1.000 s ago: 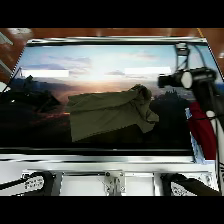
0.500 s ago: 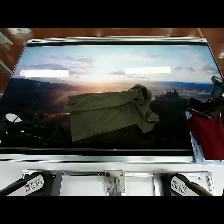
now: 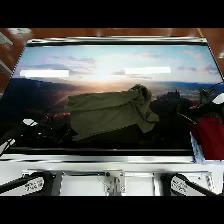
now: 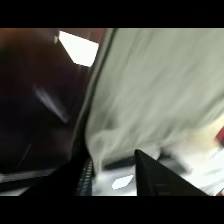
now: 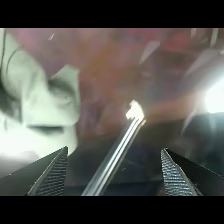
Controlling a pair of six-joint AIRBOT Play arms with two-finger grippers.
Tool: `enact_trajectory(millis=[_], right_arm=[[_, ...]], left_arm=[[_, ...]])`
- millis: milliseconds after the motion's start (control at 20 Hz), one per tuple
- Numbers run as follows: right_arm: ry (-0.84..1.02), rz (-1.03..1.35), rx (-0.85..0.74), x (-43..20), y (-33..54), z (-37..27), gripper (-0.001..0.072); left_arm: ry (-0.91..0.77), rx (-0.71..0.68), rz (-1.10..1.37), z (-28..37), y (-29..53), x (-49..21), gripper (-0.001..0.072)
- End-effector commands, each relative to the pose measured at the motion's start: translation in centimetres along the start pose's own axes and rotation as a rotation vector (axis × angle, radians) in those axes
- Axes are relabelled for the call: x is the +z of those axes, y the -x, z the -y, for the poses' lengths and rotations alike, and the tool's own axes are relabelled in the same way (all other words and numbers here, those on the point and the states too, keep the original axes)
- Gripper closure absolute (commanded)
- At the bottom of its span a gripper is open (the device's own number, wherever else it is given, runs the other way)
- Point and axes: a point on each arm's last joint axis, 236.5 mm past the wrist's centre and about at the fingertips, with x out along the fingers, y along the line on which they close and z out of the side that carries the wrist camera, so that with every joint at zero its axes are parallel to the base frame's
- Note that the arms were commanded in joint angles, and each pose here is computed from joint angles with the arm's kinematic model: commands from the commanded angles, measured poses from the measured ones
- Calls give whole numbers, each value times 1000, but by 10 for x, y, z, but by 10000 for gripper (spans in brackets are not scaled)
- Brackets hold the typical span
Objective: Fold the shirts.
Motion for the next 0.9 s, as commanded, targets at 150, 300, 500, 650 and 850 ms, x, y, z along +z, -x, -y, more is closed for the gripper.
enact_trajectory(millis=[150, 300, 500, 650, 850], right_arm=[[-14, -114, 119, -13, -28, -16, 17], [-21, -153, 175, -15, -42, -23, 16], [1, -201, 228, -20, -62, -34, 17], [81, -202, 204, -22, -84, -51, 17], [86, -46, 140, 10, -103, -68, 17]], left_arm=[[-2, -47, 51, 14, -5, 12, 667], [-30, -60, 14, 18, -5, 2, 668], [-61, -69, 0, 22, -1, -3, 668], [-80, -79, 27, 23, 5, 2, 668], [-74, -89, 8, 24, 7, -2, 668]])
